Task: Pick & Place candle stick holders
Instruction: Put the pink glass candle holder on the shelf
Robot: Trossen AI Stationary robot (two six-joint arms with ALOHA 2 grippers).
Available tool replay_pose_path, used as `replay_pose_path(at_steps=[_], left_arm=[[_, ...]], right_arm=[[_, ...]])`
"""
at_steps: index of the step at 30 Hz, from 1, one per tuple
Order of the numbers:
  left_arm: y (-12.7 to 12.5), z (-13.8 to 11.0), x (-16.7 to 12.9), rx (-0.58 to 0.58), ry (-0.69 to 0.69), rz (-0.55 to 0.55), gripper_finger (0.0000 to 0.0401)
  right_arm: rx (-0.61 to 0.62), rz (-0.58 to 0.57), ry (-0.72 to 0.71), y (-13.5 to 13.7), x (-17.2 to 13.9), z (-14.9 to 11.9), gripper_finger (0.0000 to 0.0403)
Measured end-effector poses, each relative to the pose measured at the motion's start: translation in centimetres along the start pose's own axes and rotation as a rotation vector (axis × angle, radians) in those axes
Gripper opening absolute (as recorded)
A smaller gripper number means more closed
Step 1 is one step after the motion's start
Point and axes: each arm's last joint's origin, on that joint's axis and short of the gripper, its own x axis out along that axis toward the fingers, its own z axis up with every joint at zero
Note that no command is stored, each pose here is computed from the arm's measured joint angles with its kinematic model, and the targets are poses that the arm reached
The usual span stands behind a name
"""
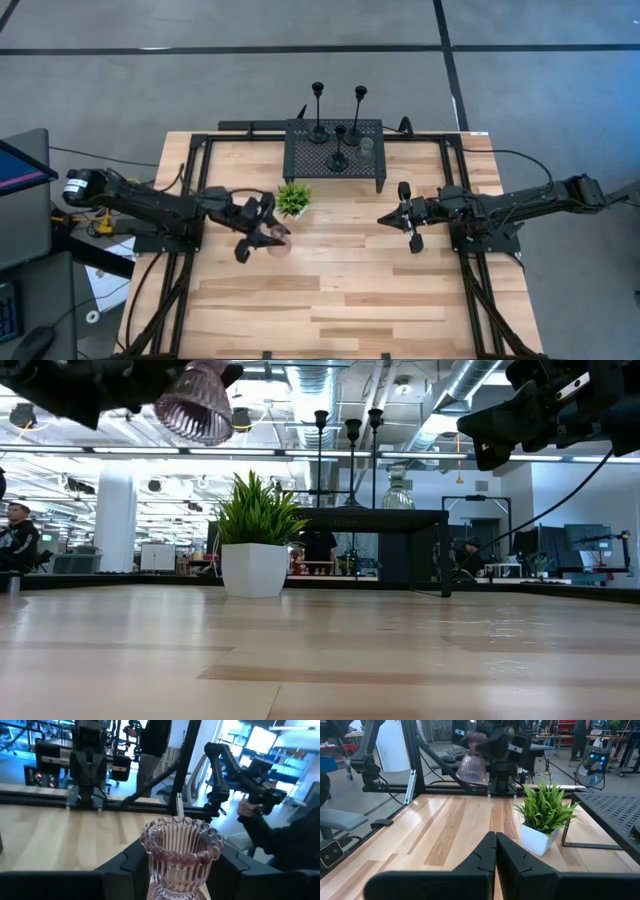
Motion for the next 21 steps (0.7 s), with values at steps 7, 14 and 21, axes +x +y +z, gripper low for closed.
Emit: replay_pose_path(at_steps=[7,14,21], left_arm=[[1.2,2.5,1.9,0.082,0.049,0.131,0.0145],[4.1,5.3,2.6,0.164,0.065,0.277,0.0145],[8.4,7.2,2.0,0.194,0.043,0.471,0.0145]], right_arm=[[0.000,0.000,0.000,0.0,0.0,0.0,0.0000],[0.000,0.000,0.000,0.0,0.0,0.0,0.0000],[0.000,0.000,0.000,0.0,0.0,0.0,0.0000]])
